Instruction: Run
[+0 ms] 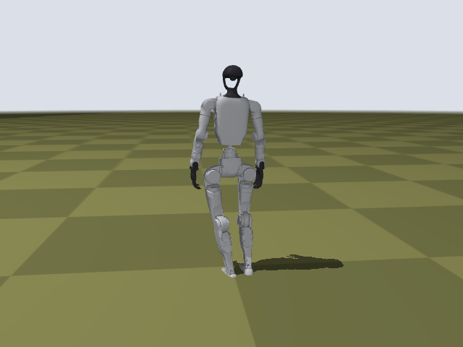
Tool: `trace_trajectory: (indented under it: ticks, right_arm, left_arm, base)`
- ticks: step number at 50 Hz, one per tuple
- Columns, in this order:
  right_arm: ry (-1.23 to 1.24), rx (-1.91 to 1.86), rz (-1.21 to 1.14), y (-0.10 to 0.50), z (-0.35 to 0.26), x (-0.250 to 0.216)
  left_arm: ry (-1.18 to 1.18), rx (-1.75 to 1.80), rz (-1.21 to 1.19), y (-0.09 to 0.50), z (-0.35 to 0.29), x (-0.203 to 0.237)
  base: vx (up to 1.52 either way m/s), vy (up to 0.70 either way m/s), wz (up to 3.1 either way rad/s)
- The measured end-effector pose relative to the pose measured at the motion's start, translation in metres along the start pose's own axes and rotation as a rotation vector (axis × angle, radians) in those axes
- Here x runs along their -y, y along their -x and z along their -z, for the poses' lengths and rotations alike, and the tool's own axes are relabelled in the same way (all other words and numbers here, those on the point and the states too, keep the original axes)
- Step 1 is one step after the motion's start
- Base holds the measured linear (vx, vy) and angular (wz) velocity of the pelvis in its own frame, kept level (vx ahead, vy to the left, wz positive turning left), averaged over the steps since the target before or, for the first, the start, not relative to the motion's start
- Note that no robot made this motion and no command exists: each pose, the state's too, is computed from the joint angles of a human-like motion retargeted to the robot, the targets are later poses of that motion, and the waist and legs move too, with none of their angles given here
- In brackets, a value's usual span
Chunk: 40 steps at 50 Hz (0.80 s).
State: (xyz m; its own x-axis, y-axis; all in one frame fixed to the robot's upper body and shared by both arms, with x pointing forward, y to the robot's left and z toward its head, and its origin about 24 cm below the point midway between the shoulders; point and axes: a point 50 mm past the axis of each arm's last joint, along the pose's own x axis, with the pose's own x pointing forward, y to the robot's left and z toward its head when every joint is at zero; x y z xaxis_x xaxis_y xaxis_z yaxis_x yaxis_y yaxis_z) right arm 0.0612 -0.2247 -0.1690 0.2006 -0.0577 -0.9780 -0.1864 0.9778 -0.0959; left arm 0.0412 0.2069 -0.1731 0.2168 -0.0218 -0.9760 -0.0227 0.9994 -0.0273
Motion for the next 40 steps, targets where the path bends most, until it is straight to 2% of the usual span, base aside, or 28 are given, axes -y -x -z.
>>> trace_trajectory:
  ticks: [15,40]
  right_arm:
    - [-0.035,0.076,0.007,-0.001,-0.024,0.007]
    - [-0.039,0.075,-0.009,-0.002,-0.026,0.001]
  left_arm:
    - [-0.028,0.077,0.03,-0.002,-0.026,-0.001]
    - [-0.041,0.079,-0.002,-0.001,-0.029,-0.01]
  base:
    - [-0.03,0.0,0.22]
    - [-0.01,-0.01,0.02]
